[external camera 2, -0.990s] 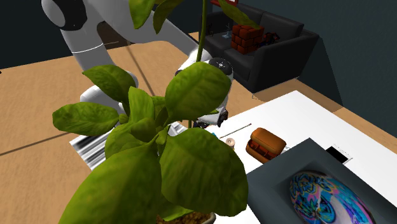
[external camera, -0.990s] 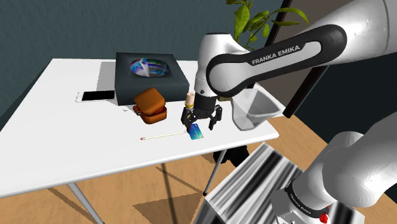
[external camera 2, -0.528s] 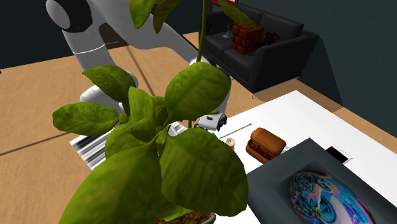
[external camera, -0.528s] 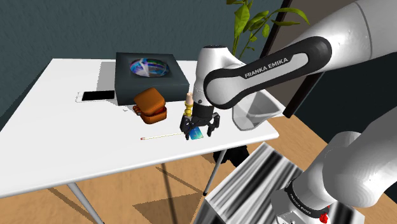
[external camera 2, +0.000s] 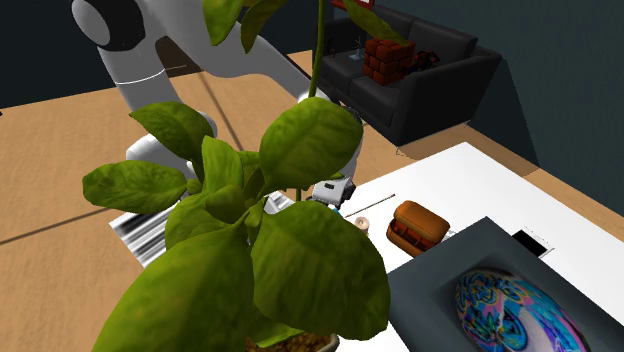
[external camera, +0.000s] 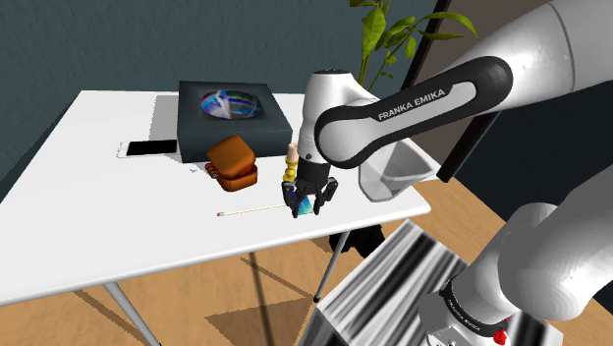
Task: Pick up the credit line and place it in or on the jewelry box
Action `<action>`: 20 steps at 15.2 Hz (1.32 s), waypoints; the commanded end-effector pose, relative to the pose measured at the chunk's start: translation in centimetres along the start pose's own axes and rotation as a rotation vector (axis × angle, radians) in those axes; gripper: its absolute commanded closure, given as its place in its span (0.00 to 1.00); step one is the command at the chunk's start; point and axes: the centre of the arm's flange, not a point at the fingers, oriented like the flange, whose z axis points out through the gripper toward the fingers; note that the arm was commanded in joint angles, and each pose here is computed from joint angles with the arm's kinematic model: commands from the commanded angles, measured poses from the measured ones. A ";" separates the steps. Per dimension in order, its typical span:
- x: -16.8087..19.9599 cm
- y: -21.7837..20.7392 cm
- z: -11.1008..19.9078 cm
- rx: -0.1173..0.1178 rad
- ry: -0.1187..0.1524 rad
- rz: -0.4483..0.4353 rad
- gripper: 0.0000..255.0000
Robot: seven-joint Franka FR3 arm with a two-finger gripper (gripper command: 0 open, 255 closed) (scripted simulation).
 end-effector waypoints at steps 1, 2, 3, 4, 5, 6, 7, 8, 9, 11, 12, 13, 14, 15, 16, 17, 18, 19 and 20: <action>-0.1 0.0 0.2 -0.001 -0.003 -0.001 1.00; 0.0 0.0 0.2 -0.001 -0.003 -0.001 1.00; -0.1 0.0 0.2 -0.001 -0.003 -0.001 1.00; 0.0 0.0 0.2 -0.001 -0.003 -0.001 1.00; 0.0 0.0 0.2 -0.001 -0.003 -0.001 1.00; 0.0 0.0 0.2 -0.001 -0.003 -0.001 1.00; -0.1 0.0 0.2 -0.001 -0.003 -0.001 1.00; -0.1 0.0 0.2 -0.001 -0.003 -0.001 1.00; -0.1 -0.1 -0.3 -0.001 -0.003 -0.001 1.00; -0.3 -0.1 -1.3 -0.001 -0.003 -0.001 1.00; -0.4 -0.1 -1.9 -0.001 -0.003 -0.001 1.00; -0.4 -0.1 -2.4 -0.001 -0.003 -0.001 1.00; -0.5 -0.1 -2.9 -0.001 -0.003 -0.001 1.00; -0.6 -0.2 -3.4 -0.001 -0.003 -0.001 1.00; -0.7 -0.2 -4.0 -0.001 -0.003 -0.001 1.00; -0.7 -0.2 -4.5 -0.001 -0.003 -0.001 1.00; -0.8 -0.2 -5.0 -0.001 -0.003 -0.001 1.00; -0.9 -0.2 -5.5 -0.001 -0.003 -0.001 1.00; -1.0 -0.2 -6.0 -0.001 -0.003 -0.001 1.00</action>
